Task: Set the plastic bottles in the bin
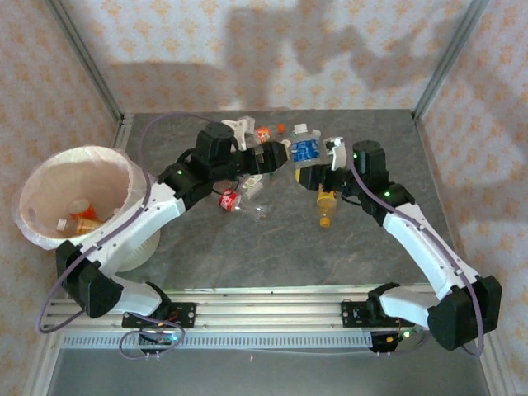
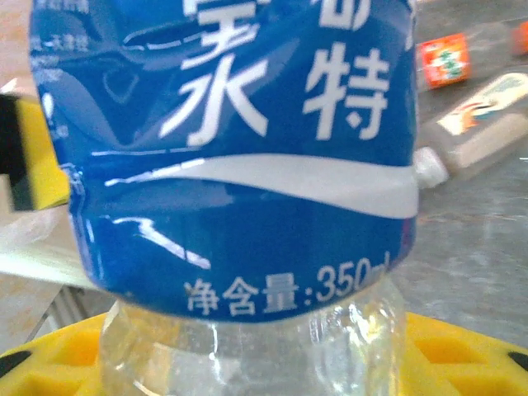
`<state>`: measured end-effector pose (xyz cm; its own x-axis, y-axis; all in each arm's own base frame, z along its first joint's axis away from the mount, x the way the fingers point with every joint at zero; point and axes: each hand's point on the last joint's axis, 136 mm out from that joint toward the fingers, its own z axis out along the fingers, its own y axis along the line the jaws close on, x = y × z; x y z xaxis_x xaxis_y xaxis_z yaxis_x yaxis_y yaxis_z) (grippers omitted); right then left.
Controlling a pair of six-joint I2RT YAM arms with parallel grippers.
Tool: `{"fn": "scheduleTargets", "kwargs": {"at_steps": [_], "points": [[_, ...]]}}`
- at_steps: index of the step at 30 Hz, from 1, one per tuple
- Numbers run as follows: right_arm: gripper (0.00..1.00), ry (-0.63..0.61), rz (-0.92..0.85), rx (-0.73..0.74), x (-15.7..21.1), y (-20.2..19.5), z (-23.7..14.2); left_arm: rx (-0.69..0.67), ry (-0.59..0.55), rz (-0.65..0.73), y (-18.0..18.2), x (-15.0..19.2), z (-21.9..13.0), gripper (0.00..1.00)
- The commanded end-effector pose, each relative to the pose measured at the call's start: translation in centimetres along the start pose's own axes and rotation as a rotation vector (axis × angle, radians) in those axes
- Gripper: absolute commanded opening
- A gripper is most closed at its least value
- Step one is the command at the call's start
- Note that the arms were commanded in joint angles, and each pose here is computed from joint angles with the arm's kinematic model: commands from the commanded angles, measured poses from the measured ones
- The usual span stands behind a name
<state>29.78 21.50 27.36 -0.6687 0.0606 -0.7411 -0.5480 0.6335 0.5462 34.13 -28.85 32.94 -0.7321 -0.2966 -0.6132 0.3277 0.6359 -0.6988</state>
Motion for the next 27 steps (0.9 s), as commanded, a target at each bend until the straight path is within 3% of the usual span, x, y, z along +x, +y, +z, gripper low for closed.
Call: {"fn": "scheduleTargets", "kwargs": {"at_steps": [1,10,14,18,23,27], "points": [[0.39,-0.044,-0.075,-0.122,-0.8,3.3,-0.1,0.096,-0.042,0.008,-2.6,-1.6,0.3,1.0],[0.4,-0.057,-0.125,-0.162,-0.9,5.2,0.7,0.082,0.063,0.043,-3.6,0.0,2.5,1.0],[0.41,-0.055,-0.145,-0.183,-0.9,5.8,0.6,0.055,0.047,0.03,-3.2,0.0,2.8,0.97],[0.44,-0.065,-0.158,-0.19,-0.8,6.0,0.4,0.065,0.034,-0.006,-3.0,0.0,3.3,0.89],[0.47,-0.077,-0.155,-0.192,-0.9,5.9,0.5,0.109,0.071,-0.006,-3.7,0.6,4.0,0.71],[0.58,-0.081,-0.155,-0.179,-1.0,5.8,0.4,0.113,0.058,0.012,-3.8,0.3,3.9,0.63]]}}
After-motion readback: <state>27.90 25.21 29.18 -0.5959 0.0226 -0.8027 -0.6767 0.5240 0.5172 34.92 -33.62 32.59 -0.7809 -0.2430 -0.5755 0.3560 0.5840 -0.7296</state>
